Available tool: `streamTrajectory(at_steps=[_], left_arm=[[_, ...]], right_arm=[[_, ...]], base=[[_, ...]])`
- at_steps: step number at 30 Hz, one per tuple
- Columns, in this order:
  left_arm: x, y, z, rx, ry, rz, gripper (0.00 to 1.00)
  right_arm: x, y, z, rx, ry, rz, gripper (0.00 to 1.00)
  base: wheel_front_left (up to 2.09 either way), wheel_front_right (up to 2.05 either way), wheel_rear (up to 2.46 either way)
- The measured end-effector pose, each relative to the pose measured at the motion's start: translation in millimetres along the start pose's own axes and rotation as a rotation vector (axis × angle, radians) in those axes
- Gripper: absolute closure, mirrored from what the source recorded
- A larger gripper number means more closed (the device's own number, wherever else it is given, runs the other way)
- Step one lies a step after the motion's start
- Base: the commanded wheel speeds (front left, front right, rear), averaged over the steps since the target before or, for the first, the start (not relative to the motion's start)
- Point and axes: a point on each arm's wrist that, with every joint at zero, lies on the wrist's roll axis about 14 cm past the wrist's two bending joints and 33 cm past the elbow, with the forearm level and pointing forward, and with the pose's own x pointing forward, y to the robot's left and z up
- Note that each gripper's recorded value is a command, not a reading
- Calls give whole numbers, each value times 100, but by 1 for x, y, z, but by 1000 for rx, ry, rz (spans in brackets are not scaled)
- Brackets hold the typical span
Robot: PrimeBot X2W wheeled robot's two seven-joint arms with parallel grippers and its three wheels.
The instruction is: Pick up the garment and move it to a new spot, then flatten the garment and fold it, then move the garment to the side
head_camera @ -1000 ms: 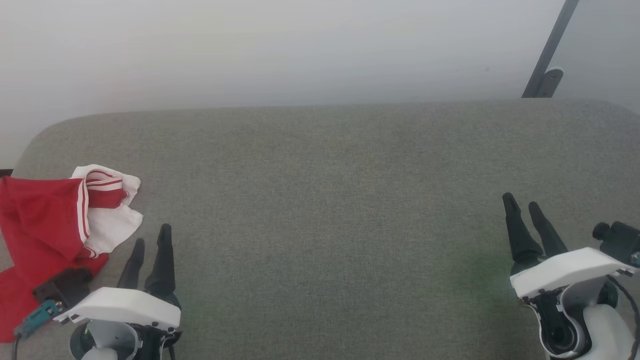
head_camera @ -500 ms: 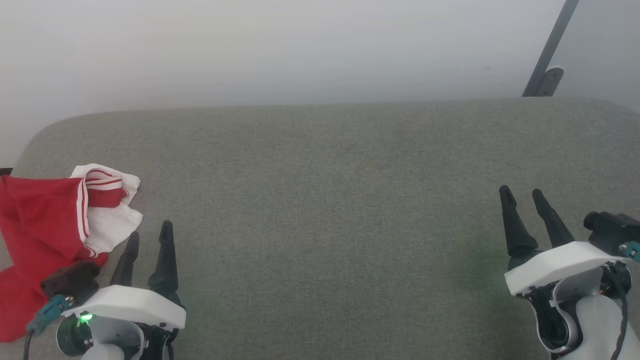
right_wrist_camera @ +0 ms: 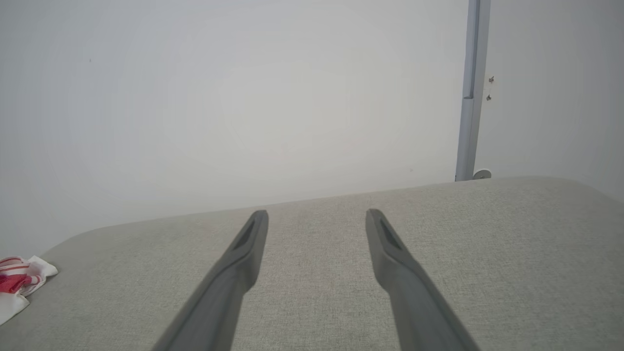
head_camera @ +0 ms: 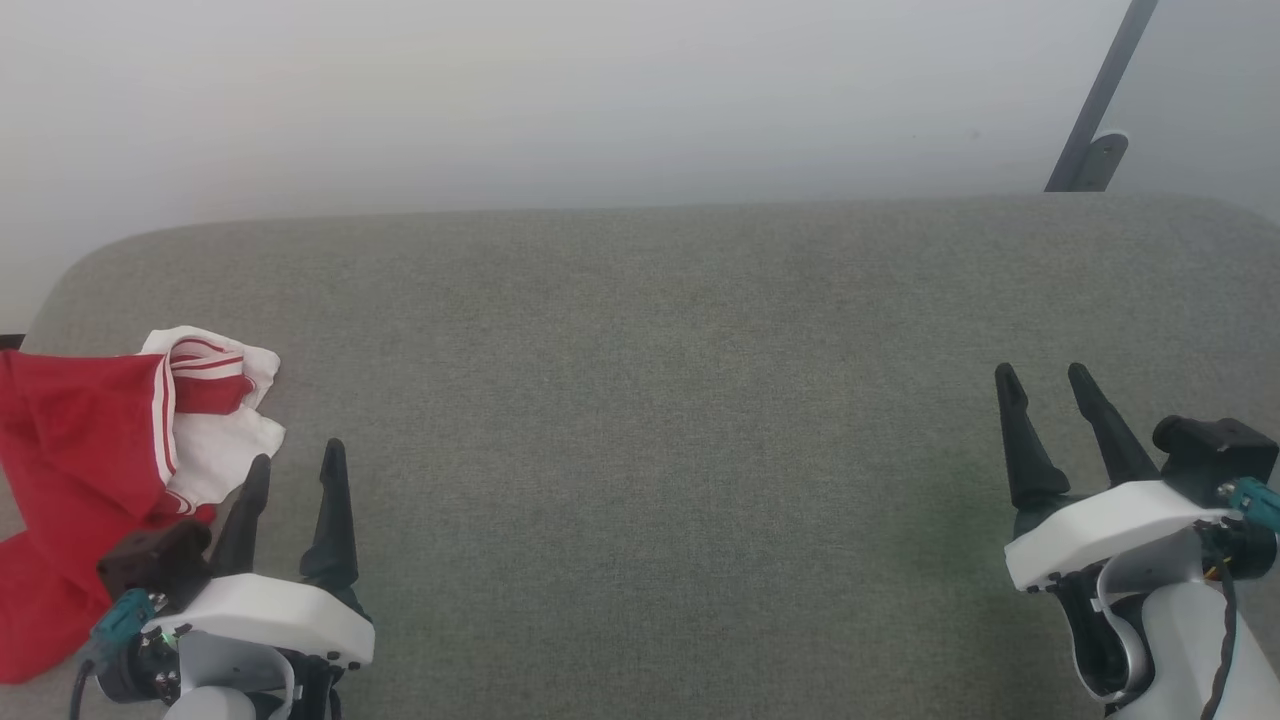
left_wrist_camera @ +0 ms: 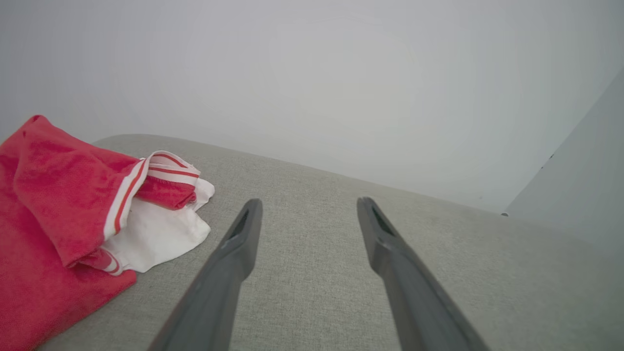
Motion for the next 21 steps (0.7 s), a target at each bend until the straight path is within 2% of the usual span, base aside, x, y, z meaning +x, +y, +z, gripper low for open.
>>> streamTrajectory(at_steps=[21], left_arm=[[-2,5,0,135,-25,-21,0]], right_arm=[[6,3,8,-74,-49,11,0]], base=[[0,0,0]])
